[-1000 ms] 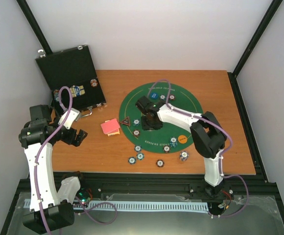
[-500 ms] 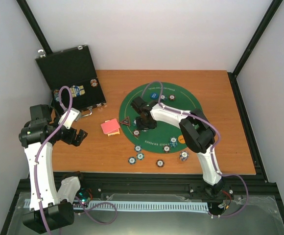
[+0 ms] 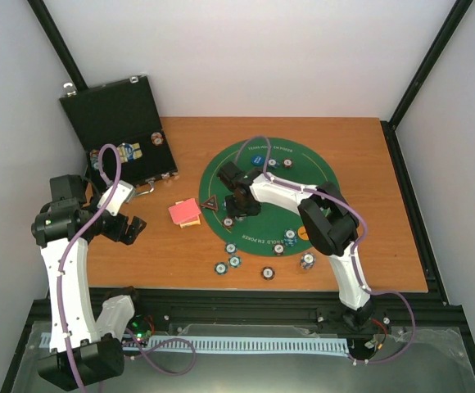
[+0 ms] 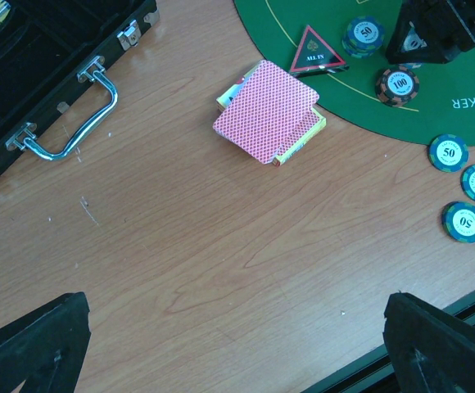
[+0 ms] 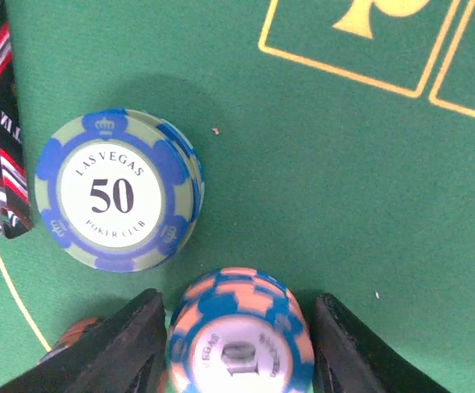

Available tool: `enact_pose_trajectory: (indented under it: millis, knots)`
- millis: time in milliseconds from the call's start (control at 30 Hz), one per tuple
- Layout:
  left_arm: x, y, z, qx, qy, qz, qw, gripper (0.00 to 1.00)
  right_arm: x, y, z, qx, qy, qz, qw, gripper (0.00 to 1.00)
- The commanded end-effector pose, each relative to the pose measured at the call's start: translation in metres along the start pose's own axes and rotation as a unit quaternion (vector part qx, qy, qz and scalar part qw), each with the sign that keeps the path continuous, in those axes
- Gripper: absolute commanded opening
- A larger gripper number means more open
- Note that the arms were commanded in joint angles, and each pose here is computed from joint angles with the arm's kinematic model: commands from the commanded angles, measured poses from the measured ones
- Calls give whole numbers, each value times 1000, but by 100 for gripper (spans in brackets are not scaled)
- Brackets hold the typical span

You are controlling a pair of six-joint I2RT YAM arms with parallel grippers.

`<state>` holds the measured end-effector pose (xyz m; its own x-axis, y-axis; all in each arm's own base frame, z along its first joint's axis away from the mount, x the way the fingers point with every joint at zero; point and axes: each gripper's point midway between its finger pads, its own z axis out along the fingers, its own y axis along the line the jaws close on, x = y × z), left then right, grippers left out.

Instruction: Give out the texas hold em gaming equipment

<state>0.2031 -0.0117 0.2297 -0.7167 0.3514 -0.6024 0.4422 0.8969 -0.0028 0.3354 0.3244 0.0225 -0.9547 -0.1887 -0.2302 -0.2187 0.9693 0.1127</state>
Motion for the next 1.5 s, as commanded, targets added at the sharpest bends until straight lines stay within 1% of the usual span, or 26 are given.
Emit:
enact_pose_trajectory:
  millis: [0,133,233,400,500,600,700,900,967,1133,1467]
  knots:
    - [-5,-1,-6,-4,-11,8,1000,100,-2,2,-13,2,-9,-5,1000,52]
    - [-7,-2,-8,-1,-15,9,1000,100,-8,2,-32,-1,-23,-6,1000,58]
    - [-7,-3,-9,-1,-16,10,1000,100,-7,0,-46,-4,-32,-5,999,58]
    - [-8,-3,-10,-1,-17,12,1000,100,1,-12,-85,-6,-57,3,998,58]
    - [-8,-2,-11,-5,-17,16,1000,100,19,-32,-108,6,-71,22,997,60]
    - [-9,-3,-12,-3,-19,18,1000,100,47,-58,-121,23,-71,44,996,64]
    - [-11,-6,-12,6,-21,15,1000,100,77,-83,-133,31,-70,72,994,66]
    - [-10,-10,-9,20,-25,9,999,100,130,-125,-128,63,-44,118,990,69]
    - [-9,-11,-8,21,-24,10,999,100,141,-138,-126,73,-41,135,987,70]
    - [-9,-10,-7,20,-24,10,999,100,157,-152,-117,72,-35,163,983,70]
    - [-13,-9,-8,23,-26,7,999,100,171,-163,-91,67,-12,183,981,70]
